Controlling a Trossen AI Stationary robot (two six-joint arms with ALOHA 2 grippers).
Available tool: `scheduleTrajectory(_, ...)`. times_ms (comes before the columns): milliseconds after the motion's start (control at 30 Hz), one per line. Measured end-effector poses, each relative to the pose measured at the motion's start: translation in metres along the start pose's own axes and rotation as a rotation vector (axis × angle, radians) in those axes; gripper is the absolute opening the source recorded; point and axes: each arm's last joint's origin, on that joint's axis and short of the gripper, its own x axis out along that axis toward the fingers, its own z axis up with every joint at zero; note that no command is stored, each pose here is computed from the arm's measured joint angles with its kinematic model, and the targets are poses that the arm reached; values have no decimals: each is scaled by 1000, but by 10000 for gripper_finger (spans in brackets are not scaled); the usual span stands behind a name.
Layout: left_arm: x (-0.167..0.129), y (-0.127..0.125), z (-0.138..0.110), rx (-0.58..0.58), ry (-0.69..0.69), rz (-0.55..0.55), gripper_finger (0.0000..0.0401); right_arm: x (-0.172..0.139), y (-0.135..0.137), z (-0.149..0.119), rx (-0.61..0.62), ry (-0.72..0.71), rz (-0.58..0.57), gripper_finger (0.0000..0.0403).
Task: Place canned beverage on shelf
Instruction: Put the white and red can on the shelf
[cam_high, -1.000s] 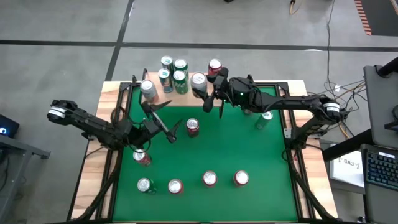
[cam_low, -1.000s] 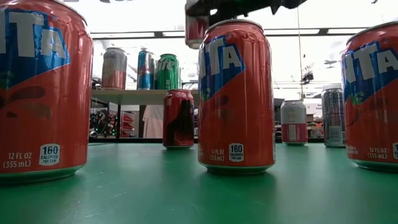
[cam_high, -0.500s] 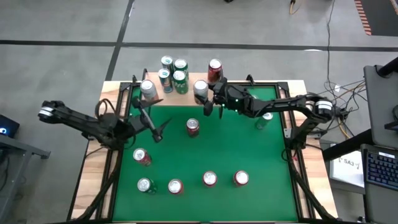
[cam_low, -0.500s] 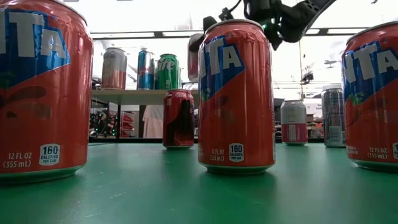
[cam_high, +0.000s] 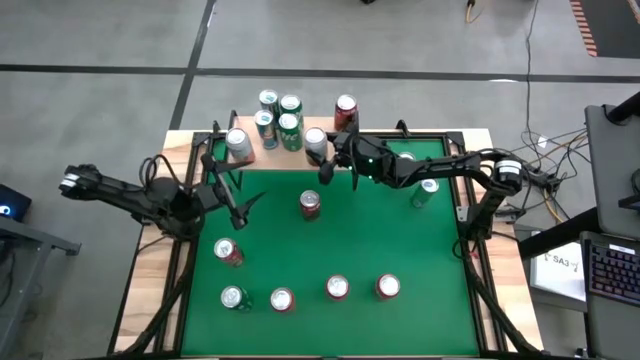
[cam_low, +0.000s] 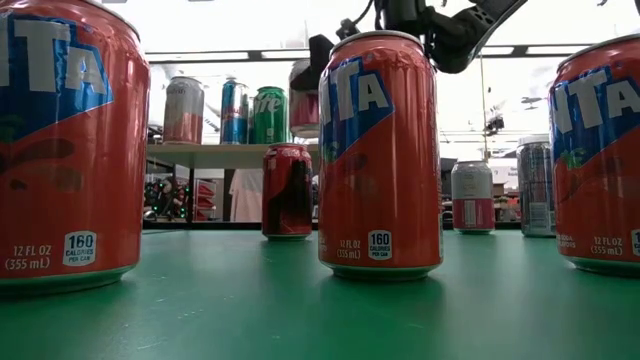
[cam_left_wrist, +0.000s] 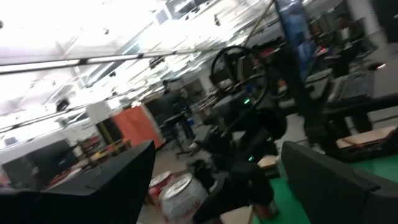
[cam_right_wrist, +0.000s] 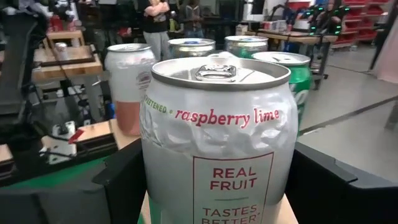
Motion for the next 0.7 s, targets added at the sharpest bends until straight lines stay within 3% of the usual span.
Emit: scheduleTrajectory(700,-2,2,-1,32,32,21,333,-1,-1,-9,-26,67,-45,293)
